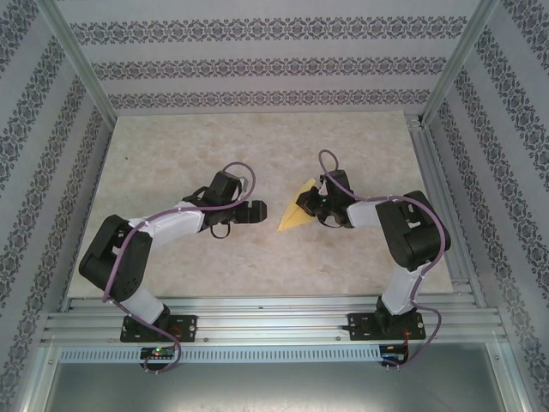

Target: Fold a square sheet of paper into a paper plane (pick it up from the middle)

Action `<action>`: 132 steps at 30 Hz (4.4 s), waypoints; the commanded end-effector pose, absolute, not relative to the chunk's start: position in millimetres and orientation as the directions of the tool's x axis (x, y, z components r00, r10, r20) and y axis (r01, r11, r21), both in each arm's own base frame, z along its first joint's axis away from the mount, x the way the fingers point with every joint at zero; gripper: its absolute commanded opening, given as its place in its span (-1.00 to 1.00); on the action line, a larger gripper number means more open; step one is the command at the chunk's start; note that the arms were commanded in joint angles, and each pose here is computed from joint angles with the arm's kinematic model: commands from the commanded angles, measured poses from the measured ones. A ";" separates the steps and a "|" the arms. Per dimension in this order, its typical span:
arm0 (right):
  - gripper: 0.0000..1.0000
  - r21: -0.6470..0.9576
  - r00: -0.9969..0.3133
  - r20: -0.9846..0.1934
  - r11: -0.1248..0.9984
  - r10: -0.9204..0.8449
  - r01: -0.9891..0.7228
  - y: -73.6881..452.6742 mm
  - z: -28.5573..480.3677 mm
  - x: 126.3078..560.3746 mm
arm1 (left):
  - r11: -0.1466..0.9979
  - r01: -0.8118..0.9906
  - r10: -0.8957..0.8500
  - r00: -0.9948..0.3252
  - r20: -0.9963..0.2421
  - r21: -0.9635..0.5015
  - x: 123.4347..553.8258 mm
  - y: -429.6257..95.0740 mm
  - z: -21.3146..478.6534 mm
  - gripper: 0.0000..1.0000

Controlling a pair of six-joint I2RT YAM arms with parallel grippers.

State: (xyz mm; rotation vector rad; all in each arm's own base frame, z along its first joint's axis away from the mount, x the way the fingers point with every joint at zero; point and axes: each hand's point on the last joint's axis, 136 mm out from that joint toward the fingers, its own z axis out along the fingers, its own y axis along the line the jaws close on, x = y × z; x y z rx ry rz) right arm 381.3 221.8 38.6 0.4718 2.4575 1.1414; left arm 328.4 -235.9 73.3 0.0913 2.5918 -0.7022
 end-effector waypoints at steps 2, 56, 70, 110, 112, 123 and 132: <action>-0.98 0.860 -0.839 -0.329 0.504 0.434 -0.077 243.5 98.0 397.0 | 0.809 0.223 -0.085 -0.870 -0.485 -0.543 332.3 -237.1 99.7 1.00; -0.44 0.928 -0.852 -0.370 0.200 0.370 -0.316 271.4 217.8 355.0 | 0.411 0.392 -0.199 -0.843 -0.501 -0.823 330.4 -262.6 199.7 -0.88; 0.32 0.621 -0.667 -0.603 0.783 0.437 -0.048 166.9 166.9 343.2 | 0.992 0.109 0.128 -0.753 -0.645 0.070 350.0 -150.2 135.0 -0.87; 0.09 0.373 -0.749 -0.647 0.916 0.142 -0.148 290.4 145.8 347.6 | 0.914 -0.061 -0.281 -0.807 -0.520 -0.400 344.3 -130.5 118.4 0.80; 0.02 0.345 -0.763 -0.641 0.919 0.083 -0.190 321.0 141.1 345.4 | 0.889 -0.124 -0.356 -0.793 -0.495 -0.442 341.9 -114.4 112.5 0.84; -0.38 0.465 -0.862 -0.506 0.831 -0.035 -0.306 450.9 100.3 335.8 | 0.774 -0.320 -0.575 -0.715 -0.396 -0.546 333.7 -64.5 89.9 0.95; -0.39 0.427 -0.901 -0.428 0.863 -0.072 -0.271 454.4 56.8 342.1 | 0.757 -0.348 -0.601 -0.702 -0.382 -0.552 333.2 -59.0 84.9 0.97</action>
